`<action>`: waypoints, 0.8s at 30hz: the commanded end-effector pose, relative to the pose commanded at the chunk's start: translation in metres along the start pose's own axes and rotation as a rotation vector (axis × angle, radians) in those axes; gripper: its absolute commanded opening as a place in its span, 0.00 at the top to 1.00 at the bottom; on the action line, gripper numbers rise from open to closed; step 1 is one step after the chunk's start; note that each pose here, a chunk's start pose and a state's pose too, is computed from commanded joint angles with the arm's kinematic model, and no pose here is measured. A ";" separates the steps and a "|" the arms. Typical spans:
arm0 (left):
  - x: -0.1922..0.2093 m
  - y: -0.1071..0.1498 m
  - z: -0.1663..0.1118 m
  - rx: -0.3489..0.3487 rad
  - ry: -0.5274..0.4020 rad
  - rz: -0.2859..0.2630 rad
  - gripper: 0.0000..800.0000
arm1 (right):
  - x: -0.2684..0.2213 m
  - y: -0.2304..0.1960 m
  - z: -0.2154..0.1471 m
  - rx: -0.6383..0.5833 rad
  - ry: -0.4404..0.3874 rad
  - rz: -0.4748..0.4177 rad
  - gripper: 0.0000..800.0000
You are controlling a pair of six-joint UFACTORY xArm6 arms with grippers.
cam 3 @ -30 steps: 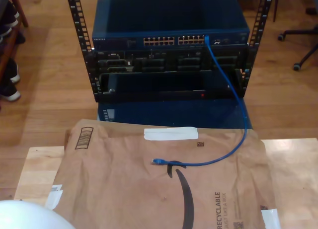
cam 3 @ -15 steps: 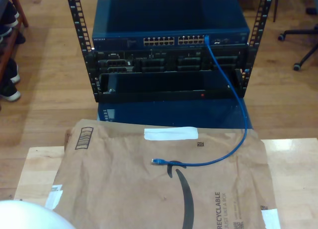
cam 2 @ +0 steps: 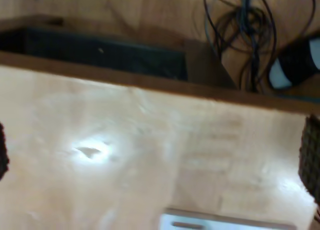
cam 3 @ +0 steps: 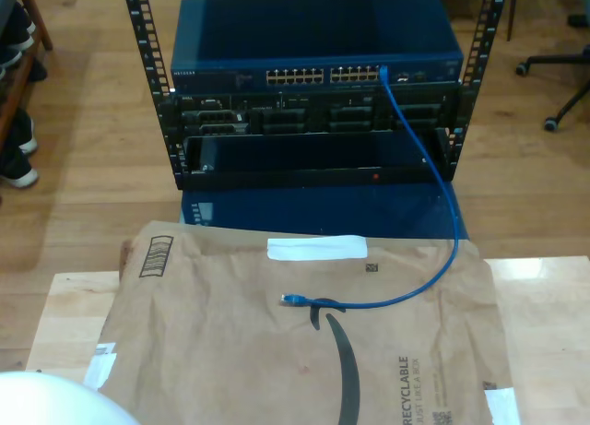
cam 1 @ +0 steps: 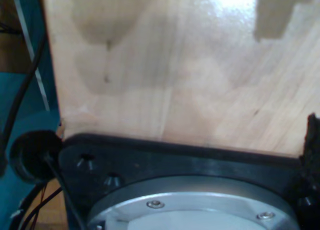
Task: Grab the cable and plug it in
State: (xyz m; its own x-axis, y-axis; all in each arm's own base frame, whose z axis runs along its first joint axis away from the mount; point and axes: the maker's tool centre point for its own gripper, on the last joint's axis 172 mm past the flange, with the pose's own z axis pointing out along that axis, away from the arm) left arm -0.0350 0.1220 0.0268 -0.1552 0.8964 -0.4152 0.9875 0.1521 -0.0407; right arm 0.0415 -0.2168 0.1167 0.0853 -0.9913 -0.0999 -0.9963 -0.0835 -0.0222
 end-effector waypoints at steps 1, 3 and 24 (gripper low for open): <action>0.000 0.000 0.000 0.000 0.002 0.000 0.00 | -0.008 0.006 0.010 0.003 -0.024 0.007 0.01; 0.000 0.000 0.000 0.002 0.002 0.002 0.00 | -0.023 0.013 0.027 0.005 -0.068 0.035 0.01; 0.000 0.000 0.000 0.001 0.000 0.001 0.00 | -0.050 0.018 0.101 0.002 -0.093 0.052 0.01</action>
State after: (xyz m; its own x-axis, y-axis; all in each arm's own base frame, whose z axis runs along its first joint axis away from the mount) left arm -0.0348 0.1221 0.0268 -0.1538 0.8966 -0.4152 0.9878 0.1506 -0.0407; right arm 0.0204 -0.1580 0.0208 0.0344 -0.9806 -0.1932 -0.9994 -0.0318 -0.0168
